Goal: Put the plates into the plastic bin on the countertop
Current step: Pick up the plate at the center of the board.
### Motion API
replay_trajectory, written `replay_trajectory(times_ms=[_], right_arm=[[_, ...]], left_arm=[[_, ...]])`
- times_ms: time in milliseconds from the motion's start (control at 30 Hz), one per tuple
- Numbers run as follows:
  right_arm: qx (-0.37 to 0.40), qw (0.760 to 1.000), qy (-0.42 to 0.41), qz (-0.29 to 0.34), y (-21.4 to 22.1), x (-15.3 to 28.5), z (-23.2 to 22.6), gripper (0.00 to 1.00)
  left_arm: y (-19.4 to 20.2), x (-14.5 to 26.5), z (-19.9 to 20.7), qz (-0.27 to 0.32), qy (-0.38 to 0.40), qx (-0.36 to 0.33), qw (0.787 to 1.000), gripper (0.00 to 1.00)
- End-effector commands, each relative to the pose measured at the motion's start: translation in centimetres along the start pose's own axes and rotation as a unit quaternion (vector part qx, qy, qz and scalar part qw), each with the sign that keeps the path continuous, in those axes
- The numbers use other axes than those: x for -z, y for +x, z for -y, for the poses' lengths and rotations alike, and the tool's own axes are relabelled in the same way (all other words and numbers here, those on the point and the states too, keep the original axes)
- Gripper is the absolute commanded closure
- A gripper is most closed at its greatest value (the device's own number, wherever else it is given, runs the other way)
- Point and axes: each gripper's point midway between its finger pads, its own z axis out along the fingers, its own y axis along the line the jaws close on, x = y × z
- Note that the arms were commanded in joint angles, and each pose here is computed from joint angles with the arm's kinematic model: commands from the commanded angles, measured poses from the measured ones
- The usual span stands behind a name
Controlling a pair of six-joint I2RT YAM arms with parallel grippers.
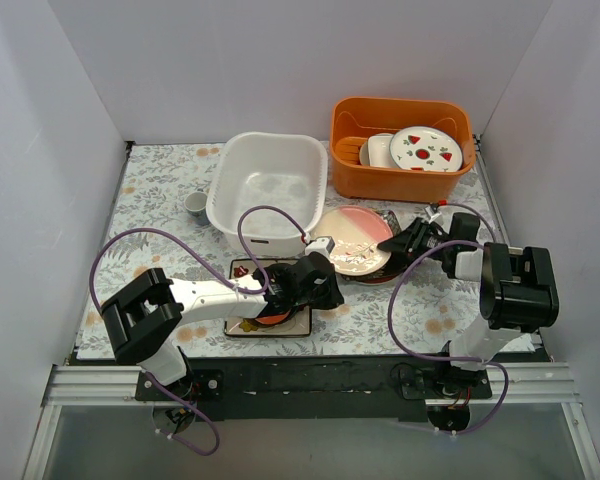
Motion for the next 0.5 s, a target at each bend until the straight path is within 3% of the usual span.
replay_trajectory(times_ms=[0, 100, 133, 467], right_arm=[[-0.025, 0.999, -0.023, -0.008, 1.4, -0.3, 0.5, 0.65], [-0.022, 0.999, -0.031, -0.001, 1.5, -0.1, 0.1, 0.93], [-0.021, 0.999, -0.03, 0.002, 1.4, 0.0, 0.1, 0.96], [0.001, 1.0, -0.005, 0.03, 0.4, 1.2, -0.7, 0.99]], left_arm=[[-1.3, 0.7, 1.1, 0.02, 0.015, -0.006, 1.0, 1.0], [-1.4, 0.9, 1.2, 0.021, 0.017, -0.007, 1.0, 1.0], [-1.5, 0.9, 1.2, 0.023, 0.016, -0.007, 1.0, 1.0], [-1.9, 1.5, 1.3, 0.031, 0.015, -0.012, 0.999, 1.0]])
